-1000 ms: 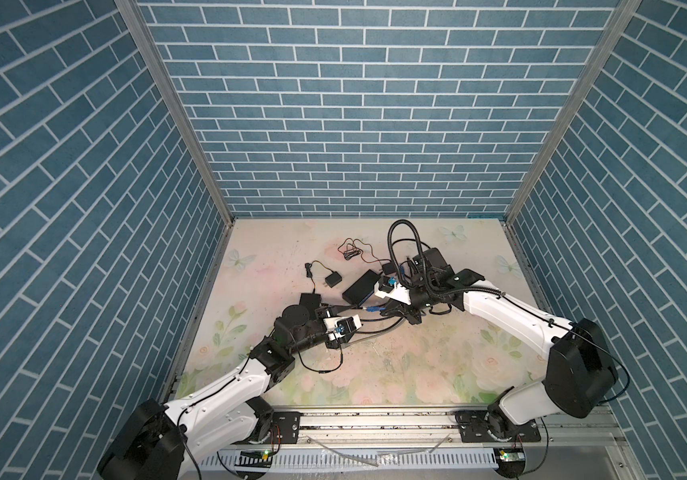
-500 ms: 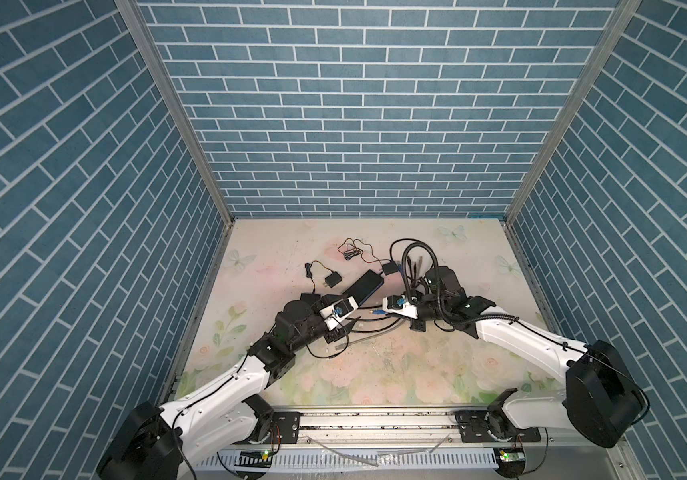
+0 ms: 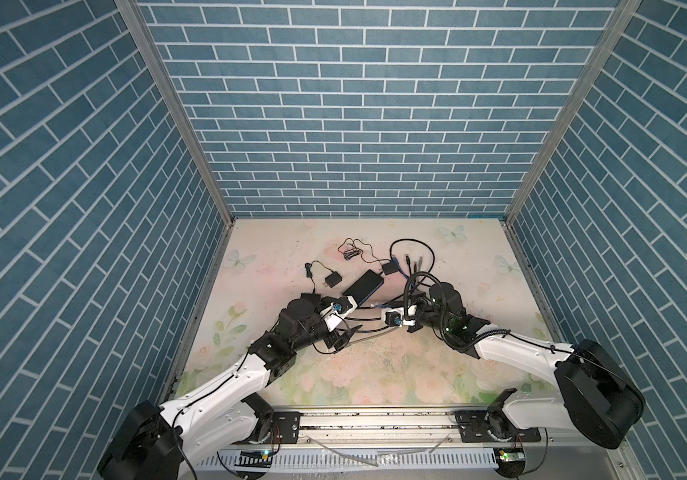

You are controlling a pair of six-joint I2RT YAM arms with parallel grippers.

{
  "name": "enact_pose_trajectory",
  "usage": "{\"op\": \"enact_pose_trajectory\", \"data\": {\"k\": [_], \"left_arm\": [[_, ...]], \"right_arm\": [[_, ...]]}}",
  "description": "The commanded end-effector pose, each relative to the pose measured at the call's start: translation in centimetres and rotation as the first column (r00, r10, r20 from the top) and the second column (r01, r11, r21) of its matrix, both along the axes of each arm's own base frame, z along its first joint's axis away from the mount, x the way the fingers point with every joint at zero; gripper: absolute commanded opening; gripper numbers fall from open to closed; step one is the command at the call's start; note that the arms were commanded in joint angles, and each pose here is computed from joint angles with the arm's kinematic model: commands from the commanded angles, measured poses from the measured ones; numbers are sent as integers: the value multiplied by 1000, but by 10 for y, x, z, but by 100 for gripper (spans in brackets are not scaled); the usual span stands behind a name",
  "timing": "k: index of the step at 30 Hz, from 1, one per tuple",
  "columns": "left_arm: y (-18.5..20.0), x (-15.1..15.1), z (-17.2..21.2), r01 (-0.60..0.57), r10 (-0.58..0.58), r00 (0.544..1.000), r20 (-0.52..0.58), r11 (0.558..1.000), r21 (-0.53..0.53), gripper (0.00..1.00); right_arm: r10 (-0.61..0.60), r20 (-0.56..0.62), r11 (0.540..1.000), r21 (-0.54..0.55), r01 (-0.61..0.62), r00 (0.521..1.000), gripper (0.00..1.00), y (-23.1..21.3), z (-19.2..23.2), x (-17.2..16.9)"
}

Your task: Insert the plug into the switch port

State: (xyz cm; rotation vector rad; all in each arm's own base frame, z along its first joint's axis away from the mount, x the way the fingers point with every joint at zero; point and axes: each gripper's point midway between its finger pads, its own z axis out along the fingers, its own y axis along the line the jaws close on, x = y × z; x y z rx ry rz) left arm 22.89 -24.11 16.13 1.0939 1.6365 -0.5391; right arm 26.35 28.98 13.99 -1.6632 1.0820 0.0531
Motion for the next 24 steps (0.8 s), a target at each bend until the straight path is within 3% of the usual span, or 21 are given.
{"op": "enact_pose_trajectory", "data": {"k": [1, 10, 15, 20, 24], "left_arm": [[-10, -13, 16, 101, -99, 994, 50, 993, -56, 80], [-26, -3, 25, 114, -117, 993, -12, 985, -133, 80], [-41, 9, 33, 129, -155, 980, -127, 973, -190, 77], [-53, 29, 39, 128, -229, 907, -353, 950, -287, 71], [-66, 39, 39, 152, -294, 841, -454, 934, -323, 60]], "right_arm": [[43, 166, 999, 3, -44, 985, 0, 5, 13, 3], [114, 186, 990, 56, -127, 976, 0, 12, 22, -12], [124, 200, 987, 71, -141, 972, 0, 11, 26, -17], [131, 214, 985, 83, -151, 968, 0, 10, 28, -21], [125, 222, 985, 86, -147, 967, 0, 9, 29, -22]]}}
